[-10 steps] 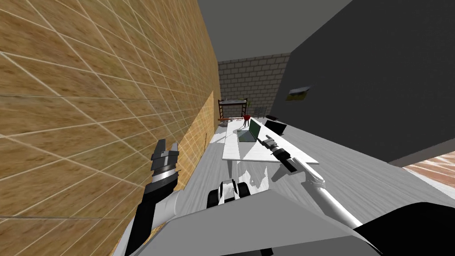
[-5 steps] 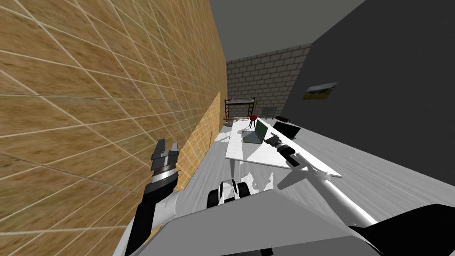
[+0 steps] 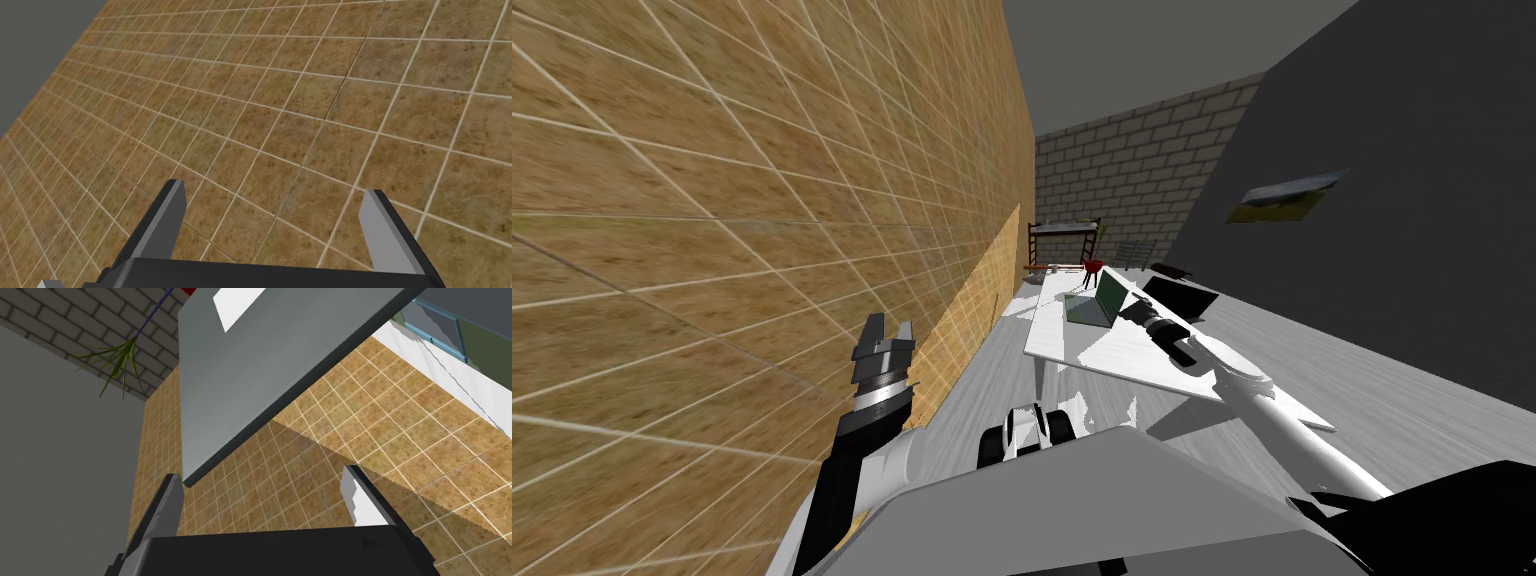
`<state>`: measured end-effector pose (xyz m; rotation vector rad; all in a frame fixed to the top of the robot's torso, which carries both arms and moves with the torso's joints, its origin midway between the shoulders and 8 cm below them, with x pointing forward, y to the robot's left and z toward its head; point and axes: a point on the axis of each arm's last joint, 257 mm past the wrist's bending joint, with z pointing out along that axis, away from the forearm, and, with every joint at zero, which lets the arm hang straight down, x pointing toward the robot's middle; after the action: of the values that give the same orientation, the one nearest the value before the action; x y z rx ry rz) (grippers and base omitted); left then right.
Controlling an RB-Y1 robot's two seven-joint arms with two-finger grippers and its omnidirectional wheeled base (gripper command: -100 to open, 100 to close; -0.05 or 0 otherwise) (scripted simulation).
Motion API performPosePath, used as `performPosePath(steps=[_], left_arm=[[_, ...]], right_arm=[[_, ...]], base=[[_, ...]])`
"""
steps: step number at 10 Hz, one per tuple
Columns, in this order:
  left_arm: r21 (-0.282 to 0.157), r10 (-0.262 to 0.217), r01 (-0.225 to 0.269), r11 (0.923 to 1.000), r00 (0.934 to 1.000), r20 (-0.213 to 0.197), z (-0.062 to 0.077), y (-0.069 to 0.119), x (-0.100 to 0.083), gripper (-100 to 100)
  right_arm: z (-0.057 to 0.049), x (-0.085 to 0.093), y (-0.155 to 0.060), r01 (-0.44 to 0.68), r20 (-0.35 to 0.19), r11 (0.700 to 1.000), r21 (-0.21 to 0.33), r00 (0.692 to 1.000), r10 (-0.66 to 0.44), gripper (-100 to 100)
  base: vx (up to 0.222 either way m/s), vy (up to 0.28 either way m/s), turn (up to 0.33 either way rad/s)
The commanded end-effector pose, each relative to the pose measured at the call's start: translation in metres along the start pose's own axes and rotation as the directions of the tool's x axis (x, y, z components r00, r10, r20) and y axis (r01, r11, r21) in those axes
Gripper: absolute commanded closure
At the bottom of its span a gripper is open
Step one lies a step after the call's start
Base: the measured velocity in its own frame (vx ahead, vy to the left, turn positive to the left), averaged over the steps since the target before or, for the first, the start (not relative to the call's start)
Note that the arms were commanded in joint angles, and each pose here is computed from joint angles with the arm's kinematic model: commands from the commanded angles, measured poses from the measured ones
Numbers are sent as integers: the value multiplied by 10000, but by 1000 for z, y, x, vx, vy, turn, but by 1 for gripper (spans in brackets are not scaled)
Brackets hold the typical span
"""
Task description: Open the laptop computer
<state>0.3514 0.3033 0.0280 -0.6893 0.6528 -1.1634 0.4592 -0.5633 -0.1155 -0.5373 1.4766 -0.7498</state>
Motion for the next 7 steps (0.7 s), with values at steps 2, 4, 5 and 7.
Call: performPosePath(steps=[2, 4, 5, 7], left_arm=[[0, 0, 0, 10000, 10000, 0, 0, 0, 0, 0], [0, 0, 0, 10000, 10000, 0, 0, 0, 0, 0], [-1, 1, -1, 10000, 10000, 0, 0, 0, 0, 0], [-1, 1, -1, 10000, 10000, 0, 0, 0, 0, 0]], right_arm=[[2, 15, -24, 1052, -346, 9943, 169, 9939, -1046, -100], [2, 18, -27, 1235, -403, 9922, 189, 9916, -1226, -100], [2, 18, -28, 1309, -421, 9912, 197, 9906, -1300, -100], [-2, 27, -35, 2038, -722, 9790, 78, 9766, -2027, 100]], base=[[-9, -9, 99], [-10, -12, 99], [0, 0, 0], [13, 12, 36]])
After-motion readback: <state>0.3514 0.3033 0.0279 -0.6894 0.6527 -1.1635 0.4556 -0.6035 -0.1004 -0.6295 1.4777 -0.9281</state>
